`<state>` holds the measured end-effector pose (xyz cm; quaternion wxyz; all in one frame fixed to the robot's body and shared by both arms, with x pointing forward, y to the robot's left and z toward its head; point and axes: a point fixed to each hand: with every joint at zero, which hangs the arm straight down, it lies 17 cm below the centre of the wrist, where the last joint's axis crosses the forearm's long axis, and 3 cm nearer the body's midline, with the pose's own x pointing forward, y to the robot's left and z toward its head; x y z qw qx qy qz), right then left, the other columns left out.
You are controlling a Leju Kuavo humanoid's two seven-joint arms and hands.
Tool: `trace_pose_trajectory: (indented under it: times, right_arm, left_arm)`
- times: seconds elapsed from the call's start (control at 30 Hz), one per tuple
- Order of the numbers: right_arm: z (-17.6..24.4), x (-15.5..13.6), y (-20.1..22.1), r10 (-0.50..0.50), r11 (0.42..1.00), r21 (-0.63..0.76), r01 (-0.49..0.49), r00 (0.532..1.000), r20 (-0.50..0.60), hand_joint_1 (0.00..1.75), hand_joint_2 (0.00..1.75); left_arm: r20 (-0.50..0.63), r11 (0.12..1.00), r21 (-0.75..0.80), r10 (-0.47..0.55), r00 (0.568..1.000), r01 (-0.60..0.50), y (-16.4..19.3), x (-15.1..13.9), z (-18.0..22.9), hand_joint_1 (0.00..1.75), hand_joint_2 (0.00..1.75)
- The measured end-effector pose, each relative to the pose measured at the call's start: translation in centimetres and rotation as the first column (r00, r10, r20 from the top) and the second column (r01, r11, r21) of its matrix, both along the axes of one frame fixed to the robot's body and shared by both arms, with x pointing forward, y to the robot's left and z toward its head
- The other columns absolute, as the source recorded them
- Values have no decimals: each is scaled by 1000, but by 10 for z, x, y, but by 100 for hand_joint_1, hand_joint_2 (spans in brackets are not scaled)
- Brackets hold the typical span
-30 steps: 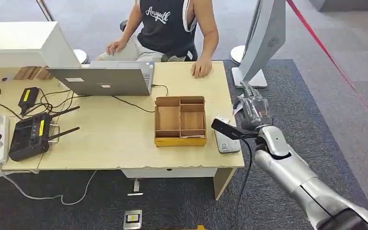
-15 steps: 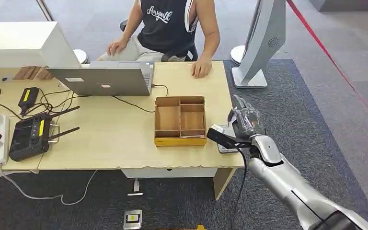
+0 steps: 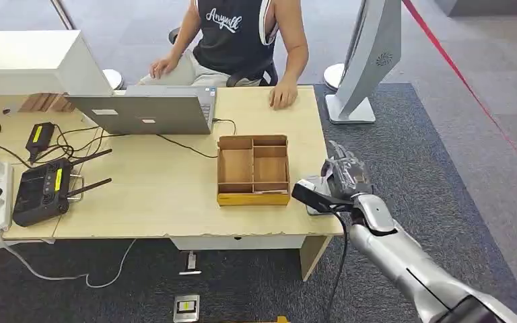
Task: Pass the card to the sensor for recognition and then transmit it.
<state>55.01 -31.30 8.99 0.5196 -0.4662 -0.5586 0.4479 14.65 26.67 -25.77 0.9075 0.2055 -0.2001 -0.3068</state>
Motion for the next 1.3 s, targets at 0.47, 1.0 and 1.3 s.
trace_pose_trajectory:
  times: [0.47,1.0,1.3]
  right_arm:
    - [-27,-10,1,-5,1000,-8,5,998,-59,175,175]
    - [-41,-13,24,31,999,-5,-31,995,-99,175,175]
    - [-44,-14,22,20,1000,2,-20,994,-105,175,175]
  left_arm:
    - [0,1000,0,-1,1000,1,0,0,0,0,0]
    - [-10,1000,1,14,1000,-14,1,-2,-1,0,0]
    - [-2,1000,-4,9,1000,-9,0,0,0,0,0]
